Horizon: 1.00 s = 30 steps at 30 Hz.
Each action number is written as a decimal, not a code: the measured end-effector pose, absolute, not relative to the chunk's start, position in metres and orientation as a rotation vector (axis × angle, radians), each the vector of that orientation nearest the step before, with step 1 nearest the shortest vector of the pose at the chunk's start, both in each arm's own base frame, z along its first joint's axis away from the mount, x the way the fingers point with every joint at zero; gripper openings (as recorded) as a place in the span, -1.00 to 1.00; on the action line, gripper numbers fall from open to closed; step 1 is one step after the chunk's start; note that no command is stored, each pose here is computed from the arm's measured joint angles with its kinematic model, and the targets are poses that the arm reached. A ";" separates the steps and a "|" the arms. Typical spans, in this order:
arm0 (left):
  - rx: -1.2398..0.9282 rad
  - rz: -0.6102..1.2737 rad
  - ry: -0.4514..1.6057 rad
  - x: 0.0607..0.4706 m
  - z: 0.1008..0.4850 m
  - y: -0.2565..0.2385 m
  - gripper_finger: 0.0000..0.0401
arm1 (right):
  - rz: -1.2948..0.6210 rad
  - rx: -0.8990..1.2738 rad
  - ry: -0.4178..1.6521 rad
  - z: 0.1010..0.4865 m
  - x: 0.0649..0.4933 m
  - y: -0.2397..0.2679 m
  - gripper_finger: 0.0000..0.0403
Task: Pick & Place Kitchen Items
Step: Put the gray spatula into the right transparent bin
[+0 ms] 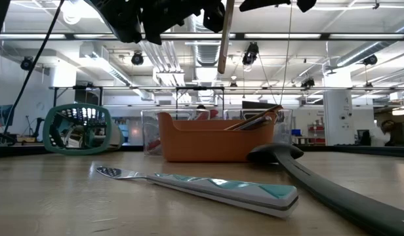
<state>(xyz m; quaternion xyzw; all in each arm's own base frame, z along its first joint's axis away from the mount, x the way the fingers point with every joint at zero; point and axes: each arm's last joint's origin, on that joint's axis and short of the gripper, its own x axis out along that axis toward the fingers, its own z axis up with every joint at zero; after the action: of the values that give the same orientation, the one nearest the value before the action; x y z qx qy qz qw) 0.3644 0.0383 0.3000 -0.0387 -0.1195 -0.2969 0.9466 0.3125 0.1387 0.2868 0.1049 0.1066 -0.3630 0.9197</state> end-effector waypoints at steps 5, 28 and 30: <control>-0.078 -0.611 -0.242 0.364 0.300 0.038 -0.69 | -0.749 0.227 0.215 0.288 0.317 0.133 -0.13; -0.091 -0.636 -0.213 0.364 0.298 0.040 -0.67 | -0.682 0.246 0.221 0.294 0.325 0.128 -0.74; -0.105 -0.628 -0.195 0.361 0.300 0.045 -0.51 | -0.666 0.246 0.227 0.297 0.324 0.127 -0.74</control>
<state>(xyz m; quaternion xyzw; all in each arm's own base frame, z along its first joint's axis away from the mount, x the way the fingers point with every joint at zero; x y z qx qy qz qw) 0.3610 0.0448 0.3001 -0.0516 -0.0956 -0.3081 0.9451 0.3240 0.1275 0.2967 0.1203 0.1108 -0.3254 0.9313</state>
